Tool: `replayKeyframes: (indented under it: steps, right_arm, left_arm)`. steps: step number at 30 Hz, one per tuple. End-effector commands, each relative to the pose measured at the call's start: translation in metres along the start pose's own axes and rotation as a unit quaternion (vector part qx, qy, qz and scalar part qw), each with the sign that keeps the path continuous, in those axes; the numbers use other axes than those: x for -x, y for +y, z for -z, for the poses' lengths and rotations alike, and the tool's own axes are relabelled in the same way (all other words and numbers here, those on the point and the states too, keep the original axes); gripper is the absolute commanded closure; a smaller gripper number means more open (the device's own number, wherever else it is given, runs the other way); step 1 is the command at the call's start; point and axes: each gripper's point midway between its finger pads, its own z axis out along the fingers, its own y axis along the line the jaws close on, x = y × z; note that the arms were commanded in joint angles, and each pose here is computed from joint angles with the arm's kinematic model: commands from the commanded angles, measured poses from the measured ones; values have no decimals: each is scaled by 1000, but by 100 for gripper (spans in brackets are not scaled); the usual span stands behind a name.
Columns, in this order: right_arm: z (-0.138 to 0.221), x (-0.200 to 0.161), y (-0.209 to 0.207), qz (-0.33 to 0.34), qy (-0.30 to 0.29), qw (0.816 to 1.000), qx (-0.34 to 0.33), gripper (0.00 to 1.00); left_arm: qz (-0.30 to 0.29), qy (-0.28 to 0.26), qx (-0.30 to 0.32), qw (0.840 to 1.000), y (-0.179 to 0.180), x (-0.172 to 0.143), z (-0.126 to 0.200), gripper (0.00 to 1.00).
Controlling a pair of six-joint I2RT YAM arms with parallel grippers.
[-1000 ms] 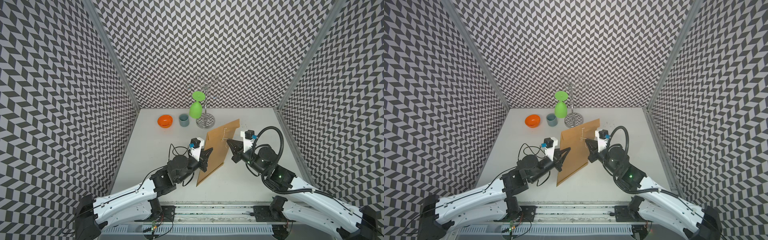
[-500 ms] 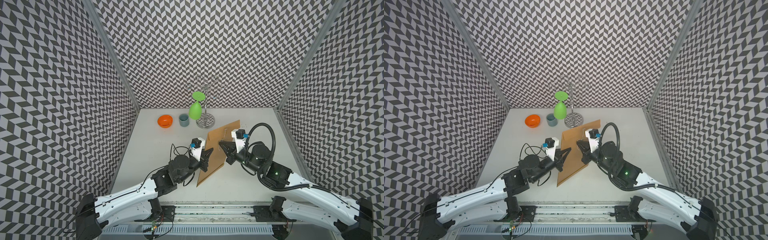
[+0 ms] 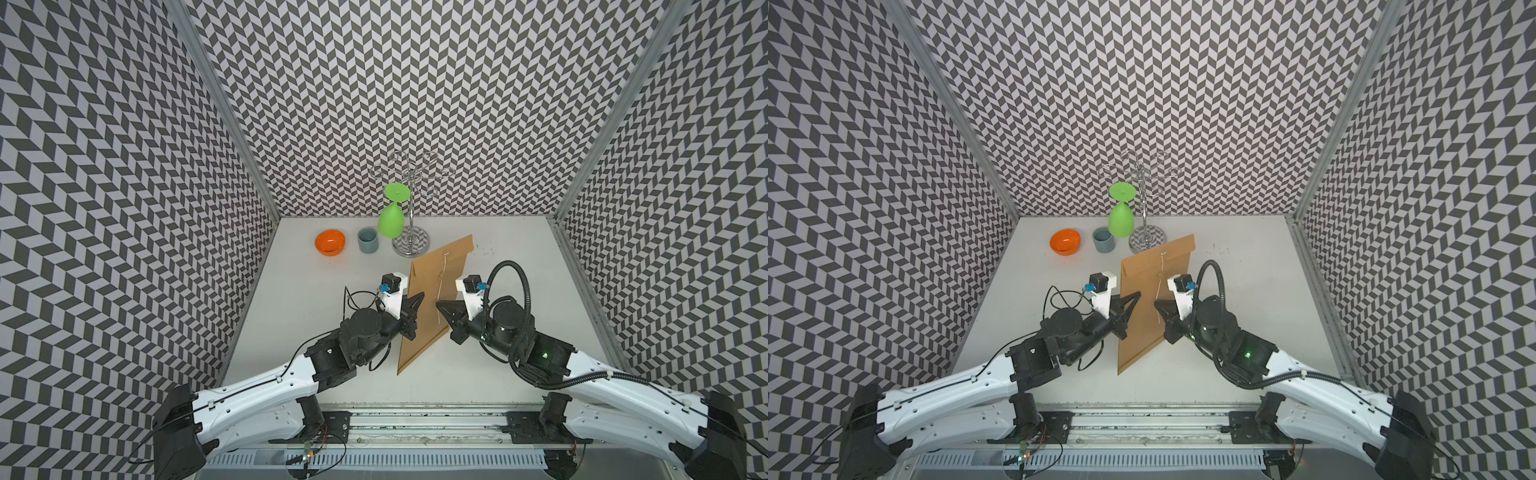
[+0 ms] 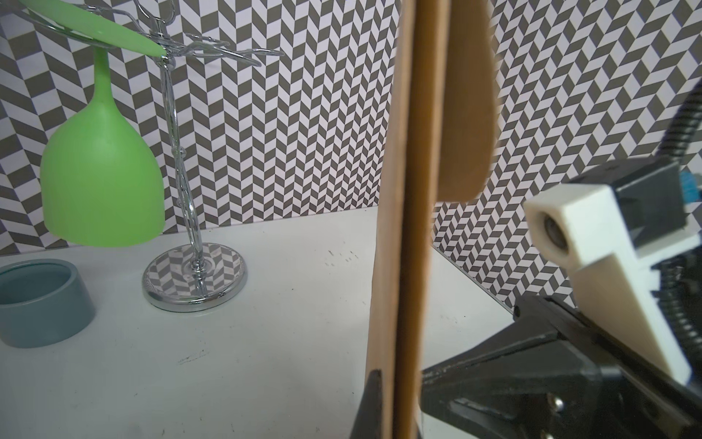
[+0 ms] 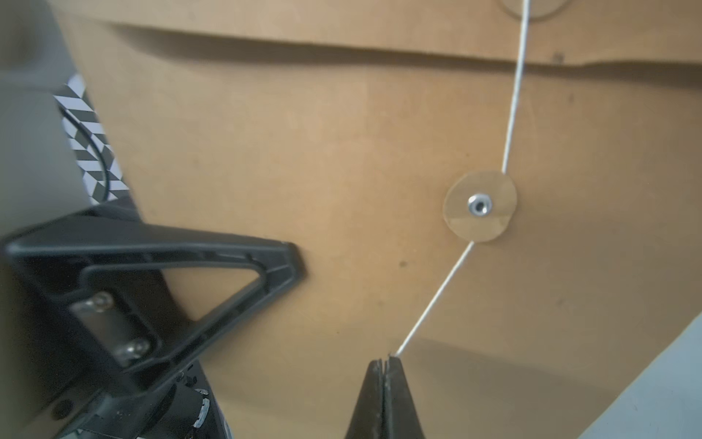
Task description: Open the file bag
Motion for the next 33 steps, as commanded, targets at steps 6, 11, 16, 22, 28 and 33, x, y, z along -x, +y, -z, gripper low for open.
replayKeyframes:
  steps: [6, 11, 16, 22, 28, 33]
  right_arm:
    - [-1, 9, -20, -27, -33, 997, -59, 100]
    - [1, 13, -42, -30, -35, 992, -118, 100]
    - [4, 22, -57, -46, -41, 988, -143, 100]
    - [5, 36, -61, -49, -50, 986, -153, 100]
    - [4, 44, -71, -52, -53, 982, -177, 100]
    - [3, 53, -81, -48, -56, 976, -203, 100]
  left_arm:
    - [7, -13, -18, 1000, -7, 9, 5, 100]
    - [8, -15, -21, 1000, -6, 8, 9, 100]
    - [8, -17, -25, 1000, -6, 8, 13, 100]
    - [9, -16, -26, 999, -5, 7, 16, 100]
    - [10, -15, -28, 999, -4, 3, 18, 100]
    - [14, -23, -31, 999, -3, 4, 22, 100]
